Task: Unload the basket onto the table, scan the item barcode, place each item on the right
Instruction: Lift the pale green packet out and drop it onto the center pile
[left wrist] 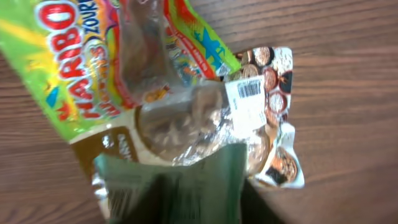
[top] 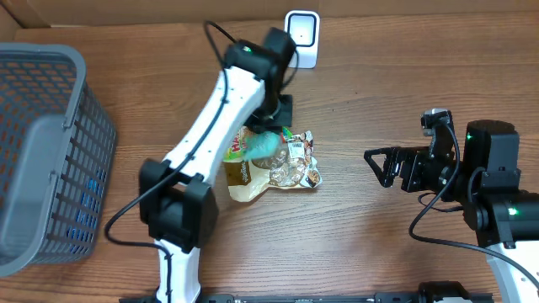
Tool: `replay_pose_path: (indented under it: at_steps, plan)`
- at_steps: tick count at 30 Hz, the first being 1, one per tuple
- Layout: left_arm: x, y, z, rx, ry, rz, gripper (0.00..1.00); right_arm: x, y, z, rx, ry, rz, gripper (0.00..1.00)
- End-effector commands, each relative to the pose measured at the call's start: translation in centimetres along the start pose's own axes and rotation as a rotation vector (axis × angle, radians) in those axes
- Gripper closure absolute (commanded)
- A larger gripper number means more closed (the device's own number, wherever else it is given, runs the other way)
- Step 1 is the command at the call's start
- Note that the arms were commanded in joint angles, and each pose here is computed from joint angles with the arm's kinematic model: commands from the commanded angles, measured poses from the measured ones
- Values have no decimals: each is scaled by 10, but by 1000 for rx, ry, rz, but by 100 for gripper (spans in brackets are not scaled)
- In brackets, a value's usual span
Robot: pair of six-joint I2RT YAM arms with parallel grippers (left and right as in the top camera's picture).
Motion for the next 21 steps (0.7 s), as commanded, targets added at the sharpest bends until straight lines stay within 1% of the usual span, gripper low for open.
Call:
replay_pose_path:
  at_steps: [1,2,5,7,11,13,15,16,17,21]
  plan:
    - [-5,-7,5,-53,-24,-56,22,-5,-5,7,-23,-20,-20,0]
    - [-8,-8,4,-44,-21,-69,19,-5,-5,7,-23,-20,-20,0]
    - [-30,-13,8,-27,-15,-122,20,-4,-5,7,-22,-20,-19,0]
    - [-58,-16,14,-41,-9,-172,20,-5,-5,7,-22,-20,-19,0]
    - [-135,-9,35,-65,2,-338,23,-5,-5,7,-22,-20,-19,0]
    - [-178,5,51,-98,-20,-433,24,-5,-5,7,-22,-20,-19,0]
    - [-208,24,70,-144,-56,-496,21,-4,-5,7,-22,-20,-19,0]
    - [-224,32,79,-124,-57,-547,21,-5,-5,7,-22,-20,-18,0]
    - [-237,42,86,-125,-43,-581,21,-5,-4,7,-21,-20,-18,0]
    - [-274,87,130,-264,-63,-682,20,-5,-3,6,-15,-16,-9,0]
Point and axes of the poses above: each gripper's point midway between its finger pads, its own x axis out along the fingers, its own z axis along the line the jaws close on, y = z × x, the point moved 8 cm from there along -x, back along the fingers, and after that the axes turned 11 degrees about x, right-handed, at the moved point
